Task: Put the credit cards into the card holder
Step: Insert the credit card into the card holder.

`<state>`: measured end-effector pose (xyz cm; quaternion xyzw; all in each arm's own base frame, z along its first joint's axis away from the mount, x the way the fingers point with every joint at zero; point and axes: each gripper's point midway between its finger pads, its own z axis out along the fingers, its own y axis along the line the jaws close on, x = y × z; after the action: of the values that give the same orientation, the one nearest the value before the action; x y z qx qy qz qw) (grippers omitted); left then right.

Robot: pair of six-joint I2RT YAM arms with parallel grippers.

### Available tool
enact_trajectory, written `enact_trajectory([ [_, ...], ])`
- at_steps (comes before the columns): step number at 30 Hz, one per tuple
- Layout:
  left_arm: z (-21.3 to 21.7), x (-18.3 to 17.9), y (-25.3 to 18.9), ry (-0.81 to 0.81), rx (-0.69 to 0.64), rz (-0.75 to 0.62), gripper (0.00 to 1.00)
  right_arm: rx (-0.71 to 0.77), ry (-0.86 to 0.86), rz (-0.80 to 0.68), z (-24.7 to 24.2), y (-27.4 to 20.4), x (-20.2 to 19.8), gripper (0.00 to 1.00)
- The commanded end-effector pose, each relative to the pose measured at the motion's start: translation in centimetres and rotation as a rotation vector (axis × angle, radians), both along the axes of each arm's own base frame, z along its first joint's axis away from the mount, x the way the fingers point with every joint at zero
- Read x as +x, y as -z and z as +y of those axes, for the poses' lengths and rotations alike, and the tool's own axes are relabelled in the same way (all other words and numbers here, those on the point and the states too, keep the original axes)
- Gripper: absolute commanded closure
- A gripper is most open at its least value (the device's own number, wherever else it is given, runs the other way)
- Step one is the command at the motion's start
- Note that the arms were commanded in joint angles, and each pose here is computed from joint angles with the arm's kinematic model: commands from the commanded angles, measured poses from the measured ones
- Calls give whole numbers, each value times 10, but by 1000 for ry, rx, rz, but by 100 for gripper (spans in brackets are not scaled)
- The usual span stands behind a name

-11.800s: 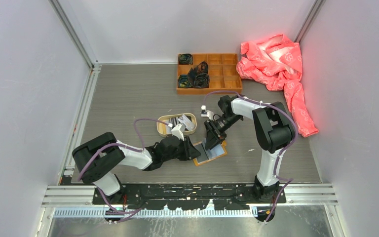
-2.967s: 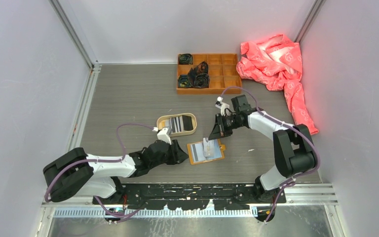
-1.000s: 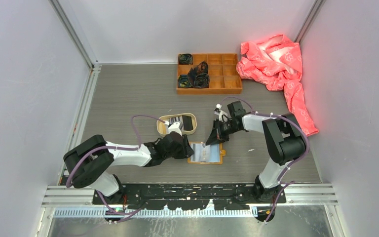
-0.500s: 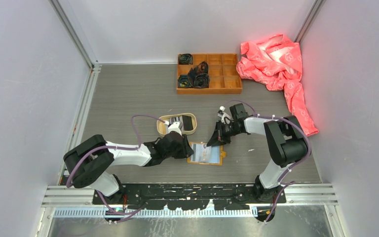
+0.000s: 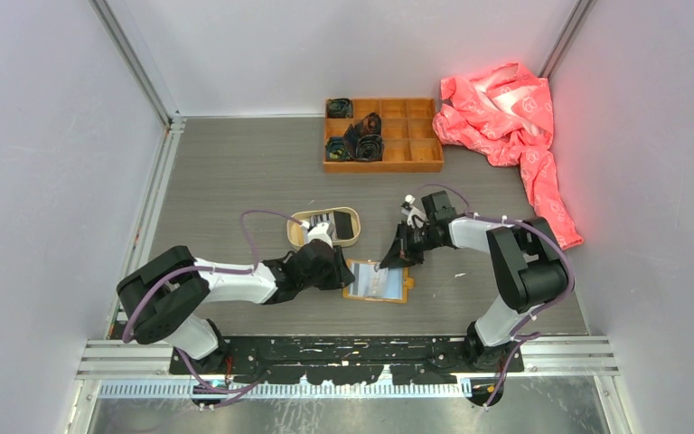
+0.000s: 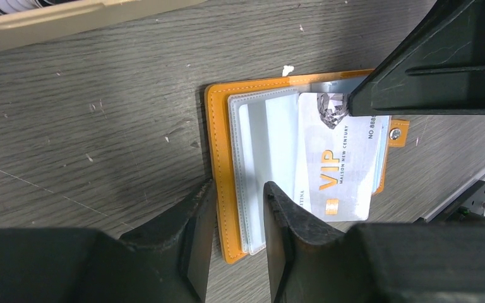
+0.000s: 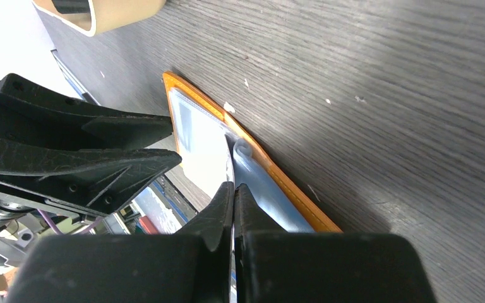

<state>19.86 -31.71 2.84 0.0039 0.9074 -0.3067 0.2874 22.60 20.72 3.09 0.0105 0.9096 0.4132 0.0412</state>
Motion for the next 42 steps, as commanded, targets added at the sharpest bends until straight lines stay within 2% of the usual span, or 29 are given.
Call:
enact_trajectory([
  [1,5,-6,18,24,45,33,65,-6,-2,-54,7,2,12,99],
  [10,1,-8,19,33,31,46,65,24,-26,-68,19,6,15,99],
  [14,4,-6,13,27,37,27,62,26,-30,-49,19,8,15,98],
  [21,19,-1,-30,18,62,-77,56,22,-36,-46,20,9,16,94],
  [27,-13,-14,-67,104,63,-157,56,17,-40,-35,19,11,15,93],
  [31,-58,-33,-80,207,15,-192,61,13,-40,-33,19,12,15,93],
  [36,-99,-41,-63,285,41,-174,67,8,-40,-29,18,13,15,93],
  [42,-111,-24,-37,274,162,-191,69,-1,-43,-34,17,13,15,93],
])
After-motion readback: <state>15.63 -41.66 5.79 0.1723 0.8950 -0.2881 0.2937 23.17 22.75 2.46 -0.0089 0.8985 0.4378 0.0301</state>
